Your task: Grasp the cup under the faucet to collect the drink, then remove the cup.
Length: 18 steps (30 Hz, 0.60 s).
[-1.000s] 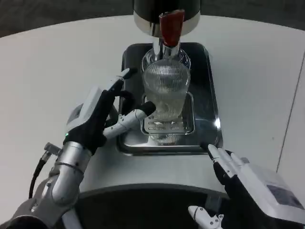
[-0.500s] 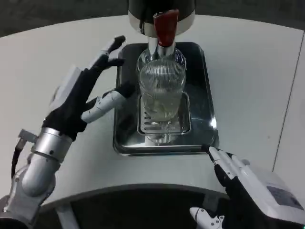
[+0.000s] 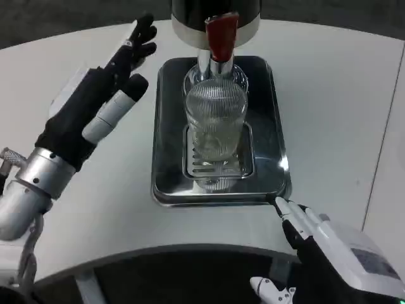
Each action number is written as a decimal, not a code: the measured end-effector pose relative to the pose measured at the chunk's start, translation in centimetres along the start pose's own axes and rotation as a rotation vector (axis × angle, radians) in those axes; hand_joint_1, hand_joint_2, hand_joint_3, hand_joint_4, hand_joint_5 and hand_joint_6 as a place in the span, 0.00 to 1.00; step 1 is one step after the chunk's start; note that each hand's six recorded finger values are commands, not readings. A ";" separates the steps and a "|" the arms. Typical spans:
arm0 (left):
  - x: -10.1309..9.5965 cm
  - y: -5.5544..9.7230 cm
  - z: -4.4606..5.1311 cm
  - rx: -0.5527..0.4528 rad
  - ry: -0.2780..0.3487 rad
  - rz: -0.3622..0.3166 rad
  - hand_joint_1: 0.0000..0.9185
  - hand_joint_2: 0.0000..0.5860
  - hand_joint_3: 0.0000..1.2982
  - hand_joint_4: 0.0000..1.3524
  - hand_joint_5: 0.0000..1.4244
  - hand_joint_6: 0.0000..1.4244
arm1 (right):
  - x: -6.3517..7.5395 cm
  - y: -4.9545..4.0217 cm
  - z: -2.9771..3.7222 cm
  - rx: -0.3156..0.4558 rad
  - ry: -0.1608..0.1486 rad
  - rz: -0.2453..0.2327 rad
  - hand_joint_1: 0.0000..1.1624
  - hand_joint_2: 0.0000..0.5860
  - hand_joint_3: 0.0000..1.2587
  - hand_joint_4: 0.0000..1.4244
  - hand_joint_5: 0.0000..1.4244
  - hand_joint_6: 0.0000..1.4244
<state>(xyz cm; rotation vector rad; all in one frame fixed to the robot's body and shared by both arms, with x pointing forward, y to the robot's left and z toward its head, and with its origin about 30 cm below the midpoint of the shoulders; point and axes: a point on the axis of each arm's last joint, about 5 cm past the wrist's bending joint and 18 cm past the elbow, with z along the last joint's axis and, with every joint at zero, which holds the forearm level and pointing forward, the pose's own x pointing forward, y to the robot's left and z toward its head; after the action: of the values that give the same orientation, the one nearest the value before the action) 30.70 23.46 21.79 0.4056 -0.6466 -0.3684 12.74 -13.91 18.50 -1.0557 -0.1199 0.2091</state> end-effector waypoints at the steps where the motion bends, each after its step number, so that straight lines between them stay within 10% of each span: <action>1: 0.1 0.3 0.20 -0.030 -0.002 -0.026 0.00 0.04 0.00 0.00 0.00 0.00 | 0.0 0.01 0.02 0.000 -0.001 0.000 0.29 0.67 0.00 0.00 0.00 0.00; 7: 0.3 1.9 1.01 -0.188 0.012 -0.201 0.00 0.04 0.00 0.00 0.00 0.00 | 0.1 0.00 0.12 -0.003 -0.007 -0.002 0.29 0.67 0.00 0.00 0.00 0.00; 18: 2.2 4.8 3.86 -0.314 -0.064 -0.278 0.00 0.06 0.00 0.00 0.00 0.00 | 0.3 0.02 0.22 -0.013 -0.011 -0.003 0.29 0.67 0.00 0.00 0.00 0.00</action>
<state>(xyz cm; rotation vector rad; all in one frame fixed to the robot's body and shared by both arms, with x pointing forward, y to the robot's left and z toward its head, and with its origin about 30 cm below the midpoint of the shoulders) 30.83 25.64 27.97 0.1827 -0.5828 -0.7393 12.96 -13.65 18.59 -1.0672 -0.1334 0.2114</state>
